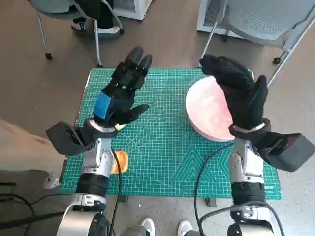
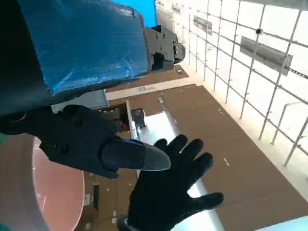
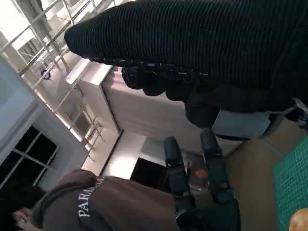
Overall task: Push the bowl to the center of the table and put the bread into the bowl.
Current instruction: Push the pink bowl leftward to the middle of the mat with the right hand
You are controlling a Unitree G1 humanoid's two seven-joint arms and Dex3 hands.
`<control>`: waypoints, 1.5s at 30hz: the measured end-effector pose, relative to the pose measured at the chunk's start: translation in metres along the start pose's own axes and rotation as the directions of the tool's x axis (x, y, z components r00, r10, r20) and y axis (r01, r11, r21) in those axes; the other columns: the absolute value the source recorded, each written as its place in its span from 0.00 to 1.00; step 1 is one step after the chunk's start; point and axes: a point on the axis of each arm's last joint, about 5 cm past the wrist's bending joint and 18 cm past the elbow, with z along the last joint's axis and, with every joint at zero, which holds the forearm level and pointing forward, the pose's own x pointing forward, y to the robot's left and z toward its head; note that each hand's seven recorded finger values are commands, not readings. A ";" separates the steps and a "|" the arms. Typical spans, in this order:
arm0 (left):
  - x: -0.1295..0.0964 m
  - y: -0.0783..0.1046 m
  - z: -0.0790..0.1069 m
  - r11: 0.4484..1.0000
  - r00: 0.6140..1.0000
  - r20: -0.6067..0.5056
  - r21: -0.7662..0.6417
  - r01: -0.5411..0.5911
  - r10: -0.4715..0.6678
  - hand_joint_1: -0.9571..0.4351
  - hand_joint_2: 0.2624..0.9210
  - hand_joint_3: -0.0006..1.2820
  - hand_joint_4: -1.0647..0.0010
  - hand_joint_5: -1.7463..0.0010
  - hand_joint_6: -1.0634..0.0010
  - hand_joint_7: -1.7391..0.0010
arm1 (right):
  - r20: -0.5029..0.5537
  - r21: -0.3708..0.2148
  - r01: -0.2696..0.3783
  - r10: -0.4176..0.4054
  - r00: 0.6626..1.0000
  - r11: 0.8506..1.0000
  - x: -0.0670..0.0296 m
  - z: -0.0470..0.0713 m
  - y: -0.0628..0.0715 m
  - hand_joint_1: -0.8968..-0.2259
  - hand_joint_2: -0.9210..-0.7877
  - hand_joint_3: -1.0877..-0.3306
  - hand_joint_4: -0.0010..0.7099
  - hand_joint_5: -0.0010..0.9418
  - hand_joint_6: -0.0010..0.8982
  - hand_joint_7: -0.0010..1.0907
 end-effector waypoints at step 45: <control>-0.001 -0.001 -0.001 1.000 1.000 -0.020 0.007 0.017 -0.017 0.33 1.00 0.16 0.96 1.00 0.81 0.99 | -0.004 0.021 0.040 -0.040 0.999 0.999 -0.0071 -0.001 0.007 0.40 0.00 0.51 0.37 0.00 0.20 0.34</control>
